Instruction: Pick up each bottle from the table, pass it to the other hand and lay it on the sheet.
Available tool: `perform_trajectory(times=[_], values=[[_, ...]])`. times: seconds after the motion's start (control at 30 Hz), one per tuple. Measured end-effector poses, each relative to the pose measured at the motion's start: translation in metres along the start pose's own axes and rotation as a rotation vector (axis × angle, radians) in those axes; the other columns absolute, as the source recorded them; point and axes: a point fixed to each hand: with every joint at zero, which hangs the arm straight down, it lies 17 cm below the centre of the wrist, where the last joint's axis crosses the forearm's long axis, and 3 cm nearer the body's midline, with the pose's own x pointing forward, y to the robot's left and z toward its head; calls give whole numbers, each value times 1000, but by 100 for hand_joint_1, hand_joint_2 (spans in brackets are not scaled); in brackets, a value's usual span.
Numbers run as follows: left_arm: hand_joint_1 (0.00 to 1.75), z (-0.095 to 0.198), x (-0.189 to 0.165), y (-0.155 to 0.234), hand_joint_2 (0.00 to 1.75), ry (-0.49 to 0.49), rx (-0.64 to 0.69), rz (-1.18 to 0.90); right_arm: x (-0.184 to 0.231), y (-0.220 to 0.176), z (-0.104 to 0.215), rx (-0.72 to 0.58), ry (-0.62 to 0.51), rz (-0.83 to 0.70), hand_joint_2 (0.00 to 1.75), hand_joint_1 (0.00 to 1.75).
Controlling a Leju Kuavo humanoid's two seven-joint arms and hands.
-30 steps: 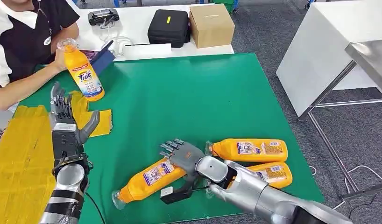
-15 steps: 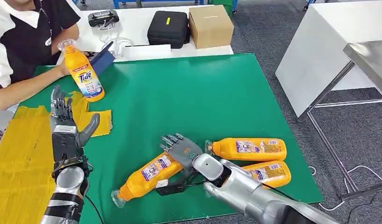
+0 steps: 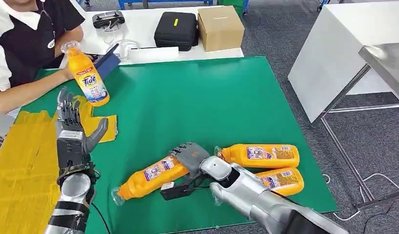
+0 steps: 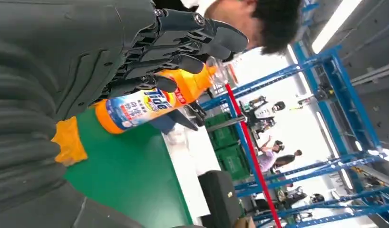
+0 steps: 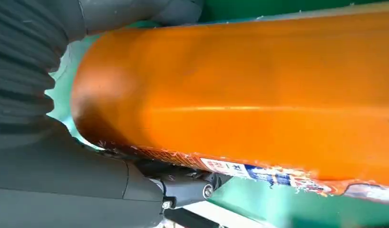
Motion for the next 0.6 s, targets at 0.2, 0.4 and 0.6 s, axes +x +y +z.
perform_trajectory(times=[0.2,0.4,0.6], values=[[0,0,4,-6,175,-5,-11,16,-5,-5,-3,-23,20,-53,175,175],[0,5,12,-8,175,-13,-22,29,-9,-24,1,-181,85,-210,175,175],[0,14,21,-6,175,-19,-26,22,-17,-73,26,-472,171,-409,175,175]])
